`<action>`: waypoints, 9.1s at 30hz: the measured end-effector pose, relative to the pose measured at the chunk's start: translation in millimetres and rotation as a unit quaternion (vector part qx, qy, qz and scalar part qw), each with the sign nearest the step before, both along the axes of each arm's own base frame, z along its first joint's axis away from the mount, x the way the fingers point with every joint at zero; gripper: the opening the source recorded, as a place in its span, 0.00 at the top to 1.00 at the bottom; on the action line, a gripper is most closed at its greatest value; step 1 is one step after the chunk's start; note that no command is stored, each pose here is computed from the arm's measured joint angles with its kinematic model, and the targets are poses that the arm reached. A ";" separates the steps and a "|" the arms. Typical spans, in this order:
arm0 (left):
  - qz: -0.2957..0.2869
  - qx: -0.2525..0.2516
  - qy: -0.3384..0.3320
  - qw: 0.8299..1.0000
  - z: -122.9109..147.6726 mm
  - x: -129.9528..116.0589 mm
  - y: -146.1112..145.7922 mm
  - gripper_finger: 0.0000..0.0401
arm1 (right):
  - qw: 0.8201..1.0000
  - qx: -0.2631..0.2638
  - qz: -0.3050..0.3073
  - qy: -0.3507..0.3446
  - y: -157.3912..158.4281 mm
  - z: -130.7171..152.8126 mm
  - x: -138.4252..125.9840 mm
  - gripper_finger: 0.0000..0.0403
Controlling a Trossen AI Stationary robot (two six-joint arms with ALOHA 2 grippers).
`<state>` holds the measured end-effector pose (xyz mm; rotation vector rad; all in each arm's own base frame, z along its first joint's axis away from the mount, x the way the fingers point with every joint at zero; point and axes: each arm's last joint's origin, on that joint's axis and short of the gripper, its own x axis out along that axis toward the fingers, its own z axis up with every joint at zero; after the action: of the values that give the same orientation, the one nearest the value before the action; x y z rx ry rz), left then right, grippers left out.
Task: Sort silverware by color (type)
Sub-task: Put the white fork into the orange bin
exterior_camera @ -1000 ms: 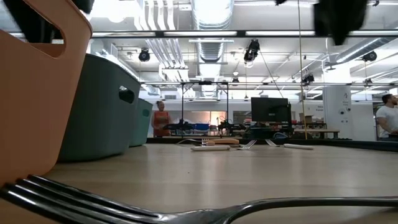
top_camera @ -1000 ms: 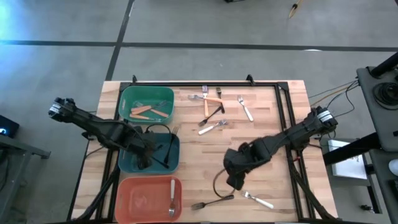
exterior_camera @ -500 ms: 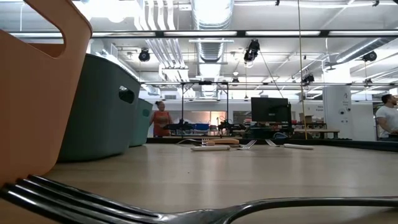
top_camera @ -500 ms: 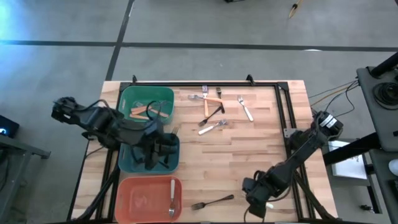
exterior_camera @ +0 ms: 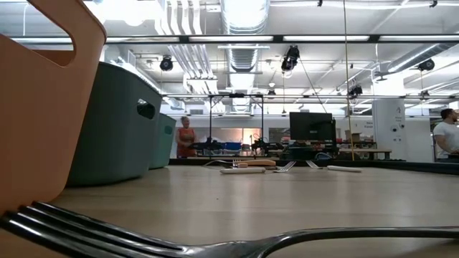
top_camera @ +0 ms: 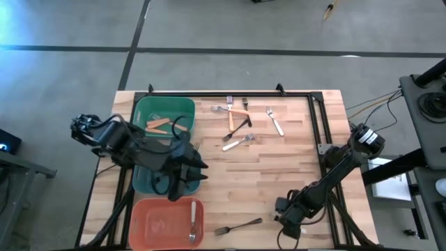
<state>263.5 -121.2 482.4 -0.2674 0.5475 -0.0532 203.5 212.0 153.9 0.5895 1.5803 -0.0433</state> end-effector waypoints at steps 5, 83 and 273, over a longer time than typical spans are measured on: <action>0.003 0.023 0.042 0.999 0.9 10.4 -4.9 0.68 | 1.000 0.018 0.004 -0.013 6.2 6.5 3.3 0.72; 0.025 0.076 0.059 0.995 10.0 4.1 -8.4 0.68 | 0.994 -0.083 0.050 -0.053 18.3 -26.5 14.9 0.90; 0.112 0.046 0.020 0.992 -75.4 -25.3 5.7 0.68 | 0.989 -0.138 0.031 -0.037 -70.6 -41.5 60.0 0.97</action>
<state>238.2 -115.5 407.1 -0.2394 0.5550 0.1957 263.4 141.4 112.4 0.3218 1.4878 -0.1878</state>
